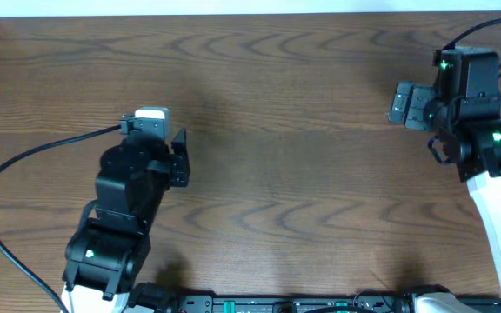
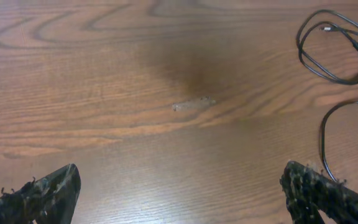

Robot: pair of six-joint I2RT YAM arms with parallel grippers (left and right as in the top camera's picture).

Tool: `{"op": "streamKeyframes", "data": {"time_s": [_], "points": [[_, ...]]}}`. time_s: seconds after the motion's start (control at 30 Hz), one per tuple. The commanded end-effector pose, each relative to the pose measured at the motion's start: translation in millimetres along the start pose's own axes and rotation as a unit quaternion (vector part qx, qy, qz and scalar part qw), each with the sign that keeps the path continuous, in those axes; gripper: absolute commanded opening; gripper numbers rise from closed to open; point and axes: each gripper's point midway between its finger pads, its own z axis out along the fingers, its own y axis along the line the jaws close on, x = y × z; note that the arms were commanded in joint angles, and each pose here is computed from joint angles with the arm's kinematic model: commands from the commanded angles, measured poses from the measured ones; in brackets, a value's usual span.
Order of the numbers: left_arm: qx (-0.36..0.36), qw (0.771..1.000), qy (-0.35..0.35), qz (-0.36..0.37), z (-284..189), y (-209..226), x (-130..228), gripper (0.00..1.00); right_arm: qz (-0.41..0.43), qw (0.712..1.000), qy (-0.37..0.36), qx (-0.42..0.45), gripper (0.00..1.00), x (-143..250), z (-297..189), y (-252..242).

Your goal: Untangle cables

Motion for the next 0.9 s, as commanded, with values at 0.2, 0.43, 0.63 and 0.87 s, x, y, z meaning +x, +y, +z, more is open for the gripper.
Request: {"op": "streamKeyframes", "data": {"time_s": [0.2, 0.43, 0.63, 0.87], "points": [[0.065, 0.998, 0.013, 0.007, 0, -15, 6, 0.54, -0.007, 0.999, -0.05, -0.004, 0.99, 28, -19, -12], [0.079, 0.997, 0.013, 0.015, -1, -19, 6, 0.54, -0.014, 0.999, -0.045, -0.014, 0.99, 35, -18, -9], [0.071, 0.997, 0.013, 0.013, 0, -16, 6, 0.54, -0.015, 0.999, -0.039, -0.017, 0.99, 38, -17, -9], [0.057, 0.998, 0.027, 0.015, -10, -10, 16, 0.54, -0.013, 0.998, -0.053, -0.027, 0.99, 36, -25, -7]]}}
